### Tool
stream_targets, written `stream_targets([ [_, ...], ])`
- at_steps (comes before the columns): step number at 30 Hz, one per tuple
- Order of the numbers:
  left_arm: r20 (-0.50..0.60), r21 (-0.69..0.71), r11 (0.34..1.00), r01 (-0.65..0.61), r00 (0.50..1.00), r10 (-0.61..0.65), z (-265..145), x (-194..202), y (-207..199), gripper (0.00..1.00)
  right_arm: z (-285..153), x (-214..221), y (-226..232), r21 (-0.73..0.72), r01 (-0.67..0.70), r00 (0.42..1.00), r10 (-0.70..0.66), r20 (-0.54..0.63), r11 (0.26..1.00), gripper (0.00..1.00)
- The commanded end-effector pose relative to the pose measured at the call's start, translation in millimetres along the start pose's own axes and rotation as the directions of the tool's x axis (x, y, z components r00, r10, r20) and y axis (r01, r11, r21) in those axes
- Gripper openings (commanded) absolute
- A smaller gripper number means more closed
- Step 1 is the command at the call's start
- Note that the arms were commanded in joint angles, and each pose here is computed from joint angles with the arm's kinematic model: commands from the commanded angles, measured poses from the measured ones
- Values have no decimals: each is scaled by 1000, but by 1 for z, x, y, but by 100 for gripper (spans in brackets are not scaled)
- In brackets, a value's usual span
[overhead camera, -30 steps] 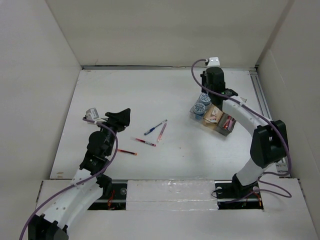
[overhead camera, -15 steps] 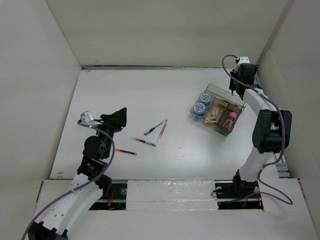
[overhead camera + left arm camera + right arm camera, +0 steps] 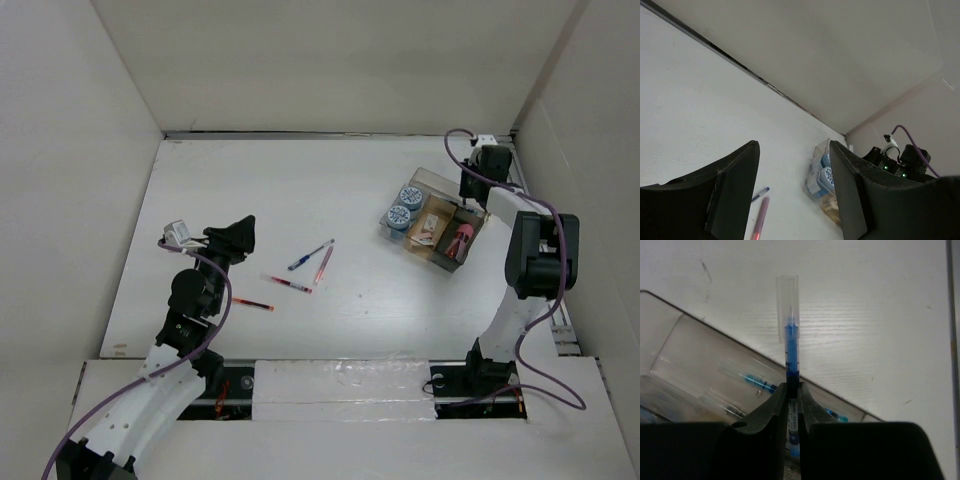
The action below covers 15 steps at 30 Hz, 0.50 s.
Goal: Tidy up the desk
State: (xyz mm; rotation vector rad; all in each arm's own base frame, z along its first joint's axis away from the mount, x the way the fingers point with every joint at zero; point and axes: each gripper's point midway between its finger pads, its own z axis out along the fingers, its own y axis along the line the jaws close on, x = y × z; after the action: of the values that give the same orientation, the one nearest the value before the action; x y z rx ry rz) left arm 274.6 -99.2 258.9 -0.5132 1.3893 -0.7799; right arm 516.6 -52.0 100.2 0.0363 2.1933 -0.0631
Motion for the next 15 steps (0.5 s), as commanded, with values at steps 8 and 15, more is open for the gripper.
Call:
stream_targets([
  [8,17,40,999,2,1000,-3,1,-5,-10,54,-14,-18,6,57,10,989,-18,145,998,16],
  [15,15,47,999,4,1000,-5,0,-5,-12,54,-35,-57,17,80,0,968,-20,248,997,48],
])
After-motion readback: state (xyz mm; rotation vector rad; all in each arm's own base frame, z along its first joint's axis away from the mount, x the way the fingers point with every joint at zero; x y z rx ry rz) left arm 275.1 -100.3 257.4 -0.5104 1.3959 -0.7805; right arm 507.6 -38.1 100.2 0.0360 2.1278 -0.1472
